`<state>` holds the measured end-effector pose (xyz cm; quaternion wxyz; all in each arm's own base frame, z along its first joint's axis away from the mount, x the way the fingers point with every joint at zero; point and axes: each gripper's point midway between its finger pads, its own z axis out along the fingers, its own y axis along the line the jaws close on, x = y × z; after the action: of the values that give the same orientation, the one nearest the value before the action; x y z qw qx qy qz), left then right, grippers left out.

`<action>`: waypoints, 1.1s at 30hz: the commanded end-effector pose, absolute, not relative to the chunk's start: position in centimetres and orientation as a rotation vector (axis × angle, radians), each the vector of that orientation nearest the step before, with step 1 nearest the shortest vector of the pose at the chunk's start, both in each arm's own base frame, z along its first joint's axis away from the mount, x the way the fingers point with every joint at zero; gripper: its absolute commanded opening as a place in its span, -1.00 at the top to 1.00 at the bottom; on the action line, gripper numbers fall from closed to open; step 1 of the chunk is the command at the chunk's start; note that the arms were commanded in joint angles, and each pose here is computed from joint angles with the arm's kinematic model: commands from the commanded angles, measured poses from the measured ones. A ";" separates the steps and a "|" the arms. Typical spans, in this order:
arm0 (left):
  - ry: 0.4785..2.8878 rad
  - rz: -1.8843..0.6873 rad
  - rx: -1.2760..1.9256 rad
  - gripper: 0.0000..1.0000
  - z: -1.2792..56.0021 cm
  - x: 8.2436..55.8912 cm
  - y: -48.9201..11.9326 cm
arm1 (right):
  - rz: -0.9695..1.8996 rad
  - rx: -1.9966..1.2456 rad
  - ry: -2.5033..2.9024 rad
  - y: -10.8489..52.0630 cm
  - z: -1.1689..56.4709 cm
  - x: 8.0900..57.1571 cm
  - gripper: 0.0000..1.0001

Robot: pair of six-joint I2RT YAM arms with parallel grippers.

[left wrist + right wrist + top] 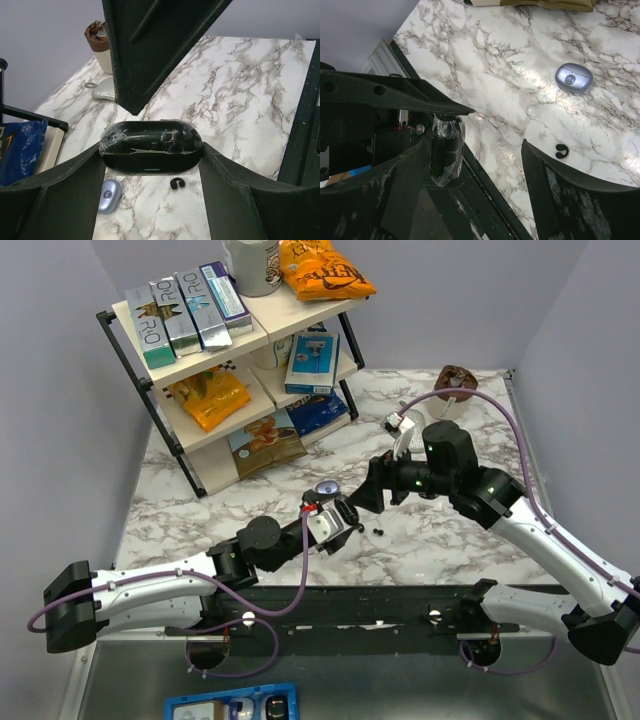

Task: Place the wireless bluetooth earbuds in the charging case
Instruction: Open the charging case.

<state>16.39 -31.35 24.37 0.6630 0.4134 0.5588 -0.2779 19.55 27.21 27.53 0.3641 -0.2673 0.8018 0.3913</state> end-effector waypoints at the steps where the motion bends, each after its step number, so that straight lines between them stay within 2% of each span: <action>1: 1.225 -0.656 0.880 1.00 26.4 16.5 -31.7 | 0.969 -0.747 2.113 27.2 25.5 18.7 -0.71; 12: 1.196 -0.681 0.871 1.00 27.1 16.2 -31.8 | 0.920 -0.757 2.151 27.2 23.8 18.9 -0.71; 33: 1.197 -0.689 0.845 1.00 27.0 15.9 -30.7 | 0.832 -0.674 2.152 26.1 24.2 20.0 -0.71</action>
<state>16.22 -31.03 24.58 0.6673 0.4029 0.5569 -0.2869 19.15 27.73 25.42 0.3527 -0.2783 0.8137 0.3688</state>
